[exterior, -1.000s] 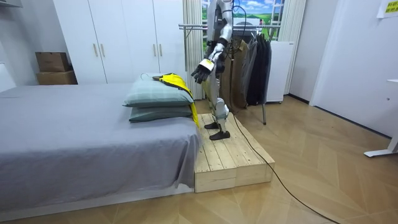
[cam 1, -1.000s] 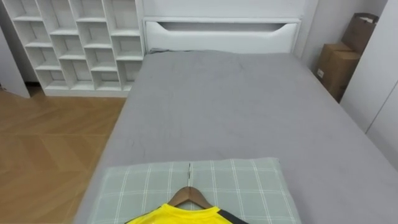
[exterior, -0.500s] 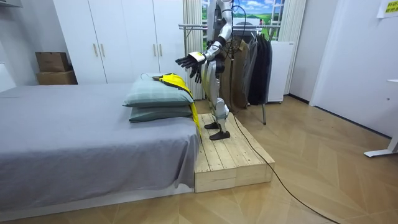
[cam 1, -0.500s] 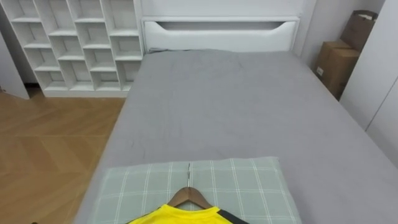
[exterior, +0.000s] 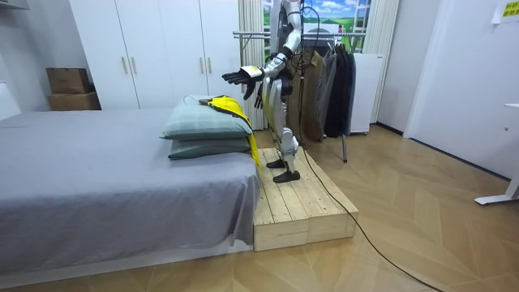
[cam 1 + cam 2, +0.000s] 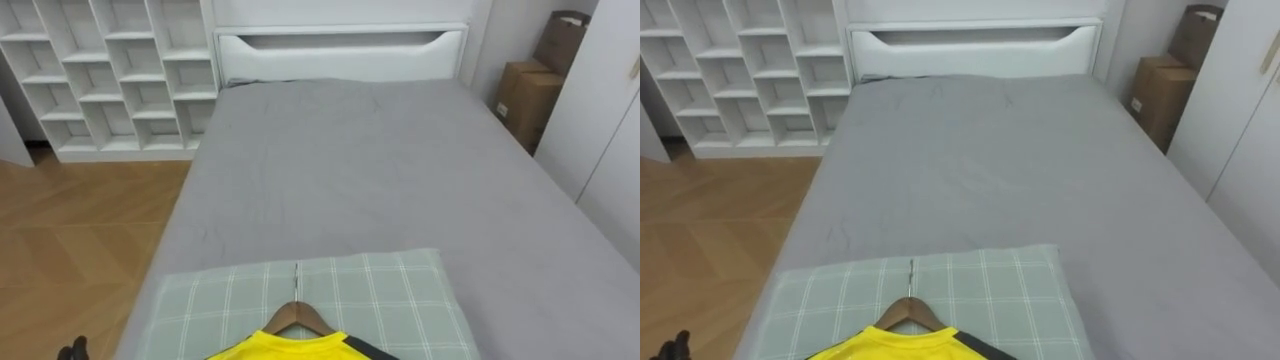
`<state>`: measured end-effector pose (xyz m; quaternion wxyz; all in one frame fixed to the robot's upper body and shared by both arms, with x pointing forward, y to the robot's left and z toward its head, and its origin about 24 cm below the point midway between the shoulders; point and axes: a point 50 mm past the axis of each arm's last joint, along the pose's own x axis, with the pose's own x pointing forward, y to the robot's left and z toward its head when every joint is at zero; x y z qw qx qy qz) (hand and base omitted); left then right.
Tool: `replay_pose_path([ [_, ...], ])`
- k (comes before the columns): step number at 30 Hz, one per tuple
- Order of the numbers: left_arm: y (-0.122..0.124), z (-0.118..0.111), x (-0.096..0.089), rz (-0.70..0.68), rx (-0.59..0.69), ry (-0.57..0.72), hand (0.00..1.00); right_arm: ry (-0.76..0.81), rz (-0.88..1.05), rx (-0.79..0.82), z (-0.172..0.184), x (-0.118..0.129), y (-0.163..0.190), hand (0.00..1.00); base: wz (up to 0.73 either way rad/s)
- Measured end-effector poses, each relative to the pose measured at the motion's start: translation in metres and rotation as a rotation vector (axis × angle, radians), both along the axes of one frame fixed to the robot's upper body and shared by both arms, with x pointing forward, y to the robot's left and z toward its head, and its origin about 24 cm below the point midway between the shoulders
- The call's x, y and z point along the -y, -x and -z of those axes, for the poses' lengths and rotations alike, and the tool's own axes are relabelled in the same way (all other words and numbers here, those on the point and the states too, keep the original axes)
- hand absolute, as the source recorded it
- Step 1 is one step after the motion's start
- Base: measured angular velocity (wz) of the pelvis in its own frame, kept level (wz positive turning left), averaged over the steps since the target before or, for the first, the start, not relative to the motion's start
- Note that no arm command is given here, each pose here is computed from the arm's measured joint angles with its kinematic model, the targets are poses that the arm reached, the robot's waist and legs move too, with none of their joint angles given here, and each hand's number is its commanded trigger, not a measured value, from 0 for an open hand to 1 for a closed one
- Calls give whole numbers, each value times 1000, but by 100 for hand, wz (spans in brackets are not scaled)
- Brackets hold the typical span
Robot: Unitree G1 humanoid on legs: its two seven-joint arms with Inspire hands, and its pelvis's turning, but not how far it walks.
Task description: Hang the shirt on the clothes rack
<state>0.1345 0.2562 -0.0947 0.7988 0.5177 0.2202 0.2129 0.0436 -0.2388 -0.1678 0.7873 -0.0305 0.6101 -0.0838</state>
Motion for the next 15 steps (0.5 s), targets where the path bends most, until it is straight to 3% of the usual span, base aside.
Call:
replay_pose_path([
  [15, -9, -1, 7, 44, 2, 11, 0, 2, 1, -3, 0, 1, 1, 0, -3],
])
